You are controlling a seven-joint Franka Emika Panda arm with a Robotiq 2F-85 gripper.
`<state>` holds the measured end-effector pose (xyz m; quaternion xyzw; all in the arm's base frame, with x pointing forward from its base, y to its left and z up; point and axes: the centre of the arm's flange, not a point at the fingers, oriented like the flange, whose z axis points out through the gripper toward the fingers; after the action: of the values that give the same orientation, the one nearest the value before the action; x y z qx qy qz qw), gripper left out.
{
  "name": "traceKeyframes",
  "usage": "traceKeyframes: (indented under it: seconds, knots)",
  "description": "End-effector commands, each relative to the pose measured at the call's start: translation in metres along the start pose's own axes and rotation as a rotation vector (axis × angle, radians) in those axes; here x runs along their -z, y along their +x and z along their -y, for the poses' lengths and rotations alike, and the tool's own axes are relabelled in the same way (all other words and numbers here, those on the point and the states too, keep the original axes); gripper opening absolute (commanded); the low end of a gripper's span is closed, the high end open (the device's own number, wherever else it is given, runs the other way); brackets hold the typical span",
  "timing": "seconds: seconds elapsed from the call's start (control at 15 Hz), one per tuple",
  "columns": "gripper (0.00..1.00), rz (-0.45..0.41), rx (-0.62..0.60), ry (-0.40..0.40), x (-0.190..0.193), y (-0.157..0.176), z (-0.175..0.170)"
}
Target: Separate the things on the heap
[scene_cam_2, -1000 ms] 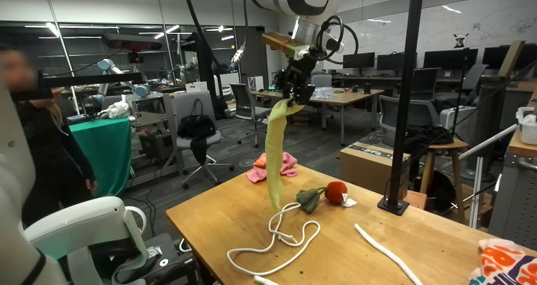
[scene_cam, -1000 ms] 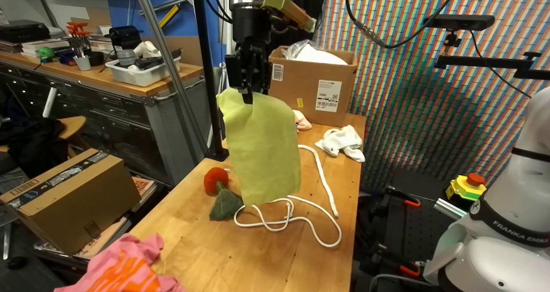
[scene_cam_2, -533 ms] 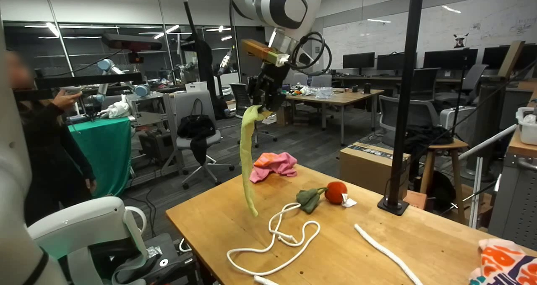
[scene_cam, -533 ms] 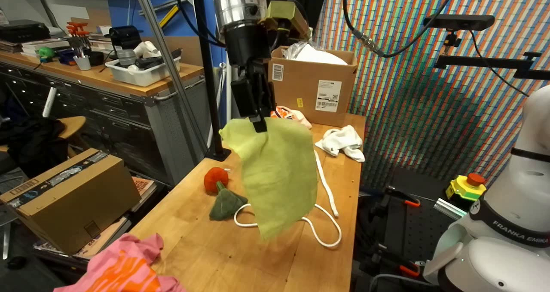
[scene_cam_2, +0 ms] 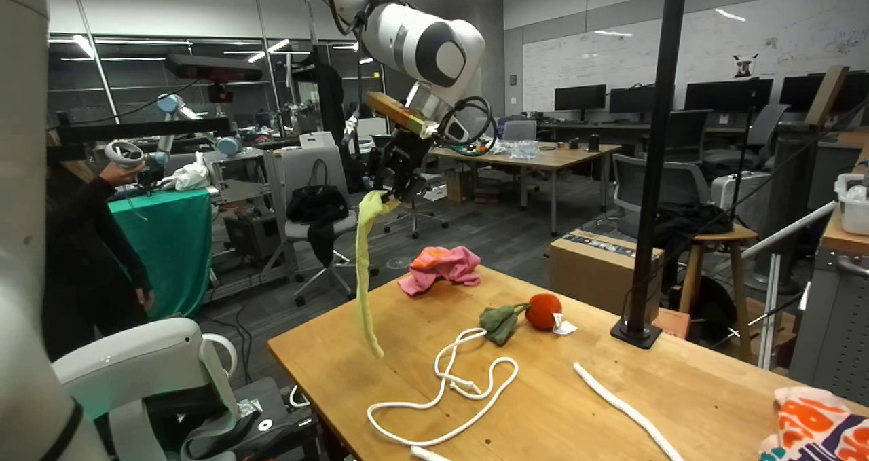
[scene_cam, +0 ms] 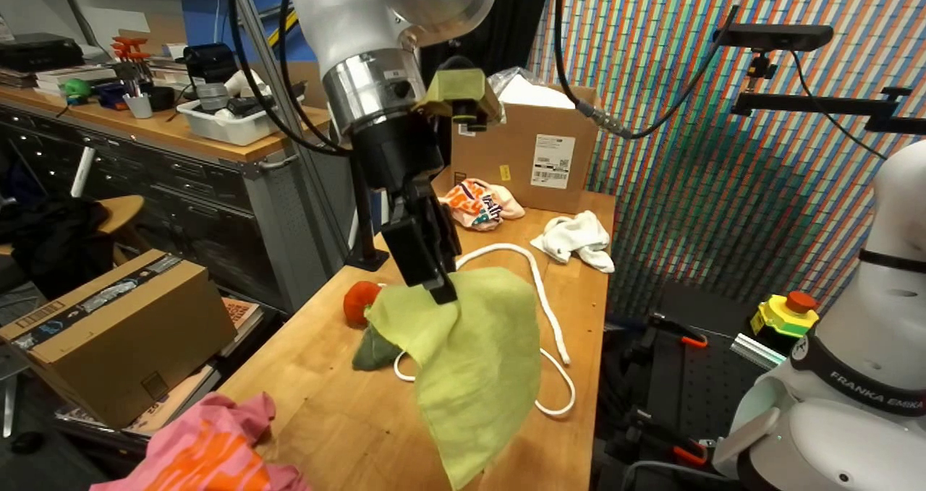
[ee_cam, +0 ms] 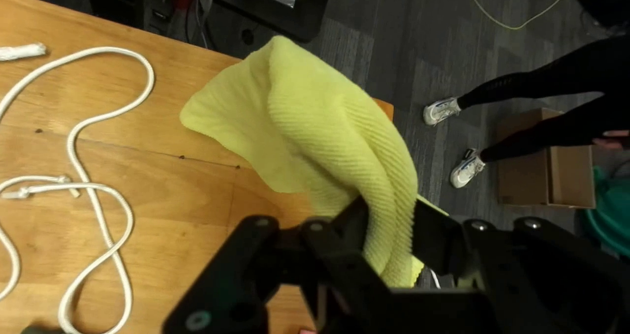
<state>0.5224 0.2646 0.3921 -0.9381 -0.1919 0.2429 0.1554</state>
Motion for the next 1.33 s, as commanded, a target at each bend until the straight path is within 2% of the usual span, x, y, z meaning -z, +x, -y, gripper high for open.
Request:
traceKeyframes:
  seconds: [0.0, 0.33, 0.67, 0.87, 1.27]
  knots:
    - [0.08, 0.039, -0.004, 0.109, -0.011, 0.020, 0.006]
    - [0.08, 0.052, -0.060, 0.265, -0.037, 0.034, 0.006]
    - [0.08, 0.064, -0.112, 0.363, -0.054, 0.042, 0.006]
    - [0.08, 0.082, -0.121, 0.365, -0.069, 0.041, 0.005]
    - [0.08, 0.126, -0.112, 0.300, -0.103, 0.033, 0.009]
